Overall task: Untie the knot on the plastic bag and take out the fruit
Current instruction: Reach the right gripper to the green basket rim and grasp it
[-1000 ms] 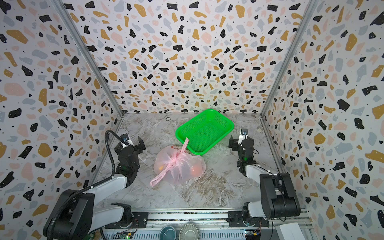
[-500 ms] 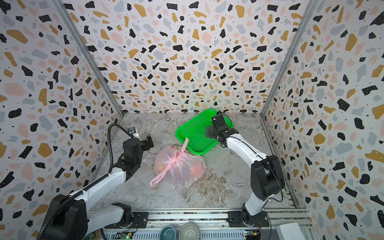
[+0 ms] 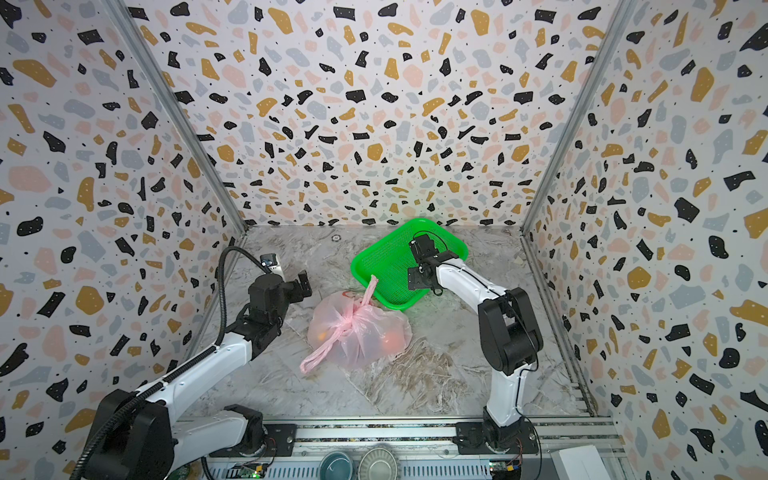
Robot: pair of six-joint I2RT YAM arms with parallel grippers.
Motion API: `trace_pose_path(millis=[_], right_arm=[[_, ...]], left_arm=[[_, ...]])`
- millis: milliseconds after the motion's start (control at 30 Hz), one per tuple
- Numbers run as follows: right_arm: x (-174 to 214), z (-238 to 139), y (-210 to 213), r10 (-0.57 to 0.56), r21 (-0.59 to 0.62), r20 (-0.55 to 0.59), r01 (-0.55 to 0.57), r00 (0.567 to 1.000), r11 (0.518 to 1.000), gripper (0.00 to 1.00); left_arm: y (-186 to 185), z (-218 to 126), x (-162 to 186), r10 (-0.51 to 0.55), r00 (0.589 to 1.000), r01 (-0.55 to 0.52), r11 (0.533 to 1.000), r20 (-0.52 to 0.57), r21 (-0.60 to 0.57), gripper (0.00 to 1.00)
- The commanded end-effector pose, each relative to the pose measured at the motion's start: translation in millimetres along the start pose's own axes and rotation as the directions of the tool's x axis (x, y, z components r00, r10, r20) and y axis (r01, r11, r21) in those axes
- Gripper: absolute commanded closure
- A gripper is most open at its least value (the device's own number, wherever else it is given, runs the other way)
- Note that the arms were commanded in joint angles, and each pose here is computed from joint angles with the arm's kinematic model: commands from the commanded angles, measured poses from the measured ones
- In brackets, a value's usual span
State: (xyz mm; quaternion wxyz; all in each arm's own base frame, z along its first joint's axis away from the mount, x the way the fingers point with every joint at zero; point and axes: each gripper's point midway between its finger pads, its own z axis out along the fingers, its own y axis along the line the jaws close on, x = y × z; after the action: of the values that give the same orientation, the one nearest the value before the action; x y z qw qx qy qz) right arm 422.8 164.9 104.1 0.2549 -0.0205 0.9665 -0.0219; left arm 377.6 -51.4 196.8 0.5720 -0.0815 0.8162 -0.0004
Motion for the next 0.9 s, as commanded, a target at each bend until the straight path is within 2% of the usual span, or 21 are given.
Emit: trace_pose_path(millis=[0,267,533,733,867], right_arm=[[-1.5,-9.3,-7.8,-0.021,0.039,-0.001,0.021,1.000,0.999,0.04],[17.5,-8.2,-40.2,-0.055,0.085,-0.043,0.058,0.998,0.995,0.03],[23.0,-14.5,-89.9,0.007,0.152,-0.042,-0.001,0.999,0.988,0.02],[36.8,-9.9,-139.6,0.064,0.252,-0.094,-0.038,0.994,0.967,0.00],[28.8,-20.8,-159.5,0.090,0.294,-0.056,-0.070,0.994,0.953,0.00]], left_arm=[[-7.6,-1.0,-12.9,-0.001,1.000,0.001,1.000,0.014,0.022,0.00],[-9.7,0.2,-15.7,-0.009,1.000,0.009,1.000,0.007,0.024,0.00],[-11.2,-1.1,-7.8,-0.009,1.000,0.010,1.000,-0.028,0.030,0.00],[-14.3,-7.6,1.4,-0.001,0.998,0.003,0.999,-0.061,0.036,0.00],[-12.5,-12.5,5.7,-0.013,0.997,0.016,0.999,-0.071,0.035,0.00]])
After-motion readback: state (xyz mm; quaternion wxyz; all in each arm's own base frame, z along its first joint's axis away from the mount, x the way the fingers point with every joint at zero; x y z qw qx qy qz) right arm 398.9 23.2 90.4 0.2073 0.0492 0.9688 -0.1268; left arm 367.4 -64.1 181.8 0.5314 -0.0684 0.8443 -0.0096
